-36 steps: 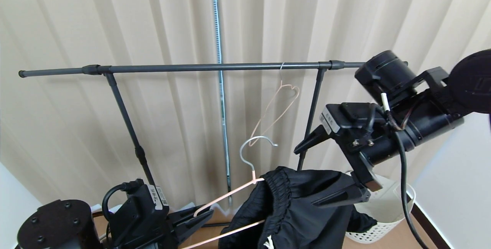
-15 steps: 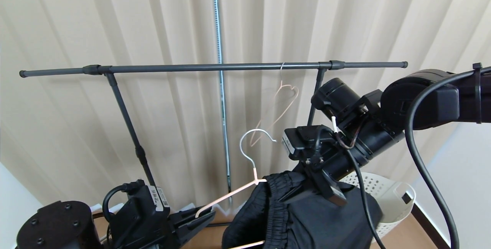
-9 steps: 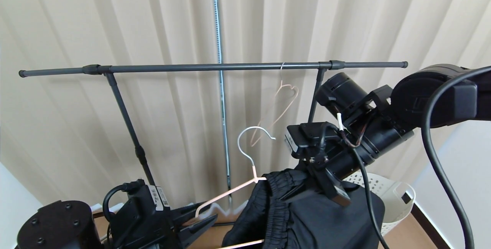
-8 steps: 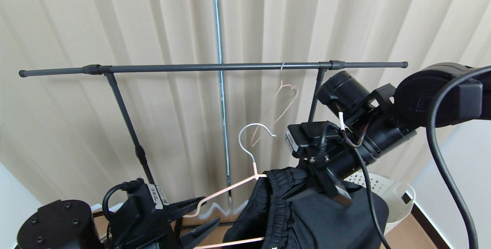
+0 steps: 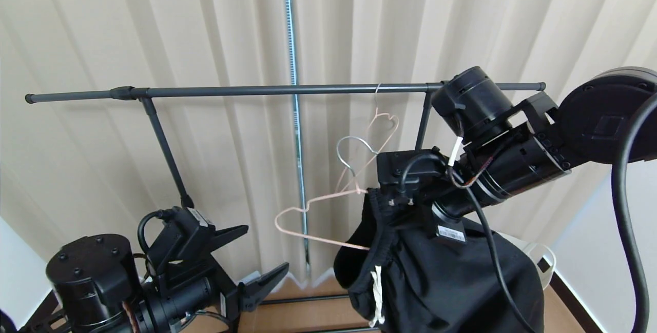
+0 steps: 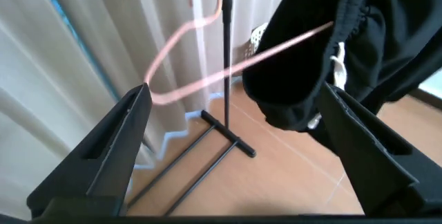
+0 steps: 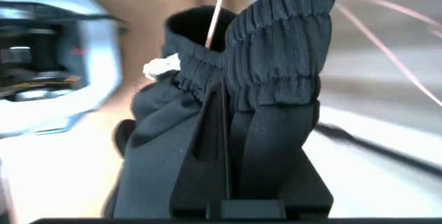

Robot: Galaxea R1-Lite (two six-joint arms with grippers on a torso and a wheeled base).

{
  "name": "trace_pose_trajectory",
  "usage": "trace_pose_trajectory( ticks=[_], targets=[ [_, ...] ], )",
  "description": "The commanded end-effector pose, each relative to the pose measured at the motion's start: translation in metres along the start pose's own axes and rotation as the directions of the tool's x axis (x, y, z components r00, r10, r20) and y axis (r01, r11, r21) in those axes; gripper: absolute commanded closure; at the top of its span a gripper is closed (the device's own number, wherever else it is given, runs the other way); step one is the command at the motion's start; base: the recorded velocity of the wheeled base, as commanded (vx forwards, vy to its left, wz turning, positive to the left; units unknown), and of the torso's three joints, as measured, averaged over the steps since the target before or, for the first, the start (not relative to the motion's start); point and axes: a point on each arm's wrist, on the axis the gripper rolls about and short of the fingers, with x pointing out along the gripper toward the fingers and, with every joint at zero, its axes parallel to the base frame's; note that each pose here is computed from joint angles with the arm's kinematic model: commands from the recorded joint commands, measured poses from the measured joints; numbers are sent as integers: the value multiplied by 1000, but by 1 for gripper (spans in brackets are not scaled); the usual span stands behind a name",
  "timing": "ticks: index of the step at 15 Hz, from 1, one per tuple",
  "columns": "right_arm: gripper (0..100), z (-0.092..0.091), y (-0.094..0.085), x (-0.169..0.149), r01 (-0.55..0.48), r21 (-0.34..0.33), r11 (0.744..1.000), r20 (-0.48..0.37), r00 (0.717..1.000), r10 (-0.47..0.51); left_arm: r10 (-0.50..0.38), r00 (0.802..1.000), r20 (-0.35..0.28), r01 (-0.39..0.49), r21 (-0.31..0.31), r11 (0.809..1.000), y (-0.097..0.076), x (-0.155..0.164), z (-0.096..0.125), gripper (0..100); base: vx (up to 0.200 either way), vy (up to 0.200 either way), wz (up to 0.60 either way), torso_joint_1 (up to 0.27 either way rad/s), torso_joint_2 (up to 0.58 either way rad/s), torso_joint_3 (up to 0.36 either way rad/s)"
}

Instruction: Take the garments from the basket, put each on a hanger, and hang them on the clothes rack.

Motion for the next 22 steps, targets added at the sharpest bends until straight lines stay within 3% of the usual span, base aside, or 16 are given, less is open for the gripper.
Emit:
trace_pose_trajectory(
  ticks=[1, 5, 8, 10, 16, 22],
  targets=[
    [100, 15, 8, -3, 81, 3, 997, -4, 997, -81, 21, 999, -29, -22, -51, 998, 10, 11, -7, 0, 0, 0, 0, 0, 0, 0],
    [100, 25, 17, -17, 151, 18, 988, 13, 988, -151, 12, 993, -120, -24, -101, 995, 10, 29, -29, 0, 0, 0, 0, 0, 0, 0],
    [100, 27, 27, -27, 105, 28, 994, 74, 992, -107, 47, 990, -136, -65, -134, 989, 4, 42, -33, 0, 0, 0, 0, 0, 0, 0],
    [100, 29, 31, -34, 82, 46, 996, 111, 990, -87, 62, 986, -155, -82, -128, 988, -2, 47, -37, 0, 0, 0, 0, 0, 0, 0],
    [100, 37, 54, -47, 56, 2, 998, 158, 986, -56, 82, 983, -166, -101, -111, 989, -10, 52, -39, 0, 0, 0, 0, 0, 0, 0],
    [100, 40, 57, -49, 25, -12, 1000, 189, 982, -23, 66, 978, -200, -89, -109, 990, -14, 55, -48, 0, 0, 0, 0, 0, 0, 0]
  ],
)
